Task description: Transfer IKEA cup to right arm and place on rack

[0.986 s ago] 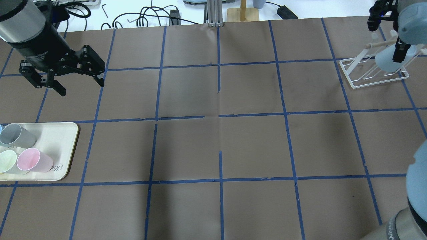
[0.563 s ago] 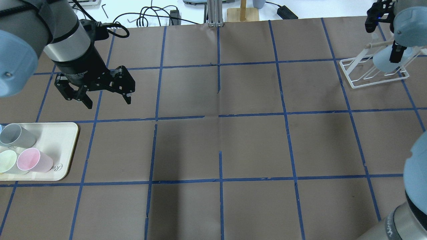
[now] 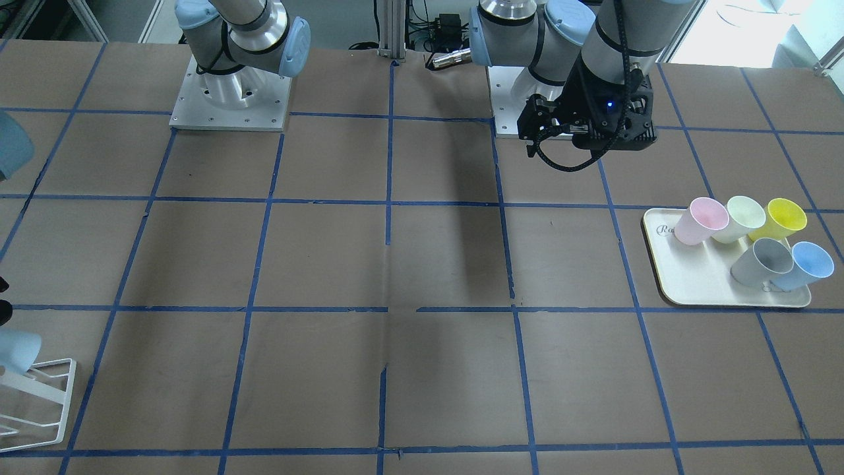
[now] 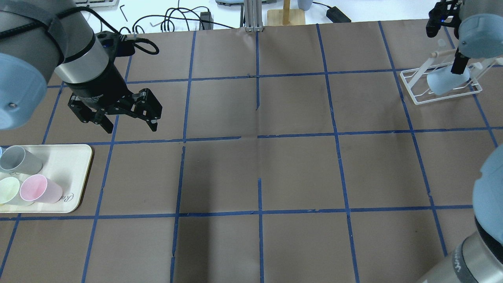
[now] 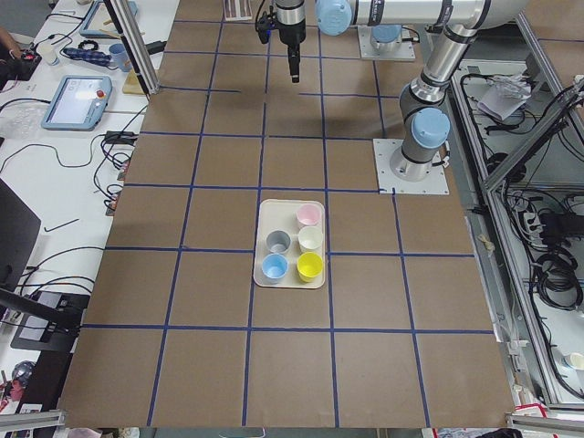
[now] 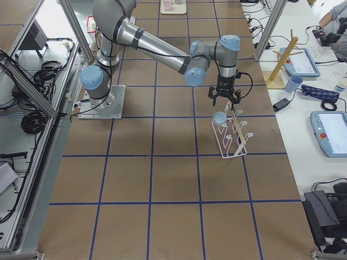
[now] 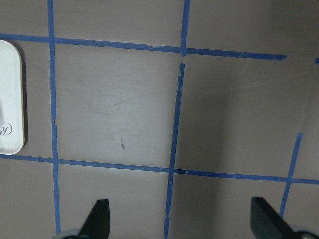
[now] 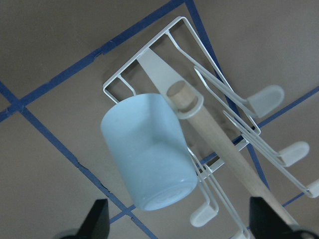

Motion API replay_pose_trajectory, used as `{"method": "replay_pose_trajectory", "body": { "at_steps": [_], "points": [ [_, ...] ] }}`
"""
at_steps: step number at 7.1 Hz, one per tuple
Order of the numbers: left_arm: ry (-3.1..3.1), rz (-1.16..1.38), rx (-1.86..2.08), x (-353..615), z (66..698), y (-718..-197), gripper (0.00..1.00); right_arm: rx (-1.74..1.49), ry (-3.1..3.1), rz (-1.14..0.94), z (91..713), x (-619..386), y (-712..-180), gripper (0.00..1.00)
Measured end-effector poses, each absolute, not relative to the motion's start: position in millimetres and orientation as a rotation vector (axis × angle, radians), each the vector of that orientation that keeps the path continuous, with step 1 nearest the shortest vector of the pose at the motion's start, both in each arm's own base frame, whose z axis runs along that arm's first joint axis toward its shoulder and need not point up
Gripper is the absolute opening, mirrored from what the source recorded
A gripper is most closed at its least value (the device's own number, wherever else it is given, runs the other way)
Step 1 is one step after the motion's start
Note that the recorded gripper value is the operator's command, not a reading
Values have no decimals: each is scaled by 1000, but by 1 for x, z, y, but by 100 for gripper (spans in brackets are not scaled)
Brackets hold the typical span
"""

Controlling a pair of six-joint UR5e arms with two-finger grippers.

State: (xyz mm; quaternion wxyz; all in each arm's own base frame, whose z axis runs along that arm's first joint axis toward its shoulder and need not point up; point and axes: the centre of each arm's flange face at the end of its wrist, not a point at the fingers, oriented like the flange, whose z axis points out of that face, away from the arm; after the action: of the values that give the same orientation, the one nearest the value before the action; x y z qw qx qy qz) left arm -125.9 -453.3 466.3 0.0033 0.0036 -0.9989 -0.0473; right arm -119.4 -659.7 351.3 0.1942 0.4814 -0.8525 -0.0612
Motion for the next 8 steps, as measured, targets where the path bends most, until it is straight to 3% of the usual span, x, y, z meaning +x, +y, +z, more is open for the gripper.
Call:
{"method": "replay_pose_trajectory", "body": {
  "at_steps": [3, 8],
  "points": [
    [-3106, -119, 12, -125, 476, -448, 100, 1192, -2479, -24, 388, -109, -662, 100],
    [-3108, -105, 0, -122, 478, -441, 100, 256, -3075, 223, 476, 77, -587, 100]
  ]
}}
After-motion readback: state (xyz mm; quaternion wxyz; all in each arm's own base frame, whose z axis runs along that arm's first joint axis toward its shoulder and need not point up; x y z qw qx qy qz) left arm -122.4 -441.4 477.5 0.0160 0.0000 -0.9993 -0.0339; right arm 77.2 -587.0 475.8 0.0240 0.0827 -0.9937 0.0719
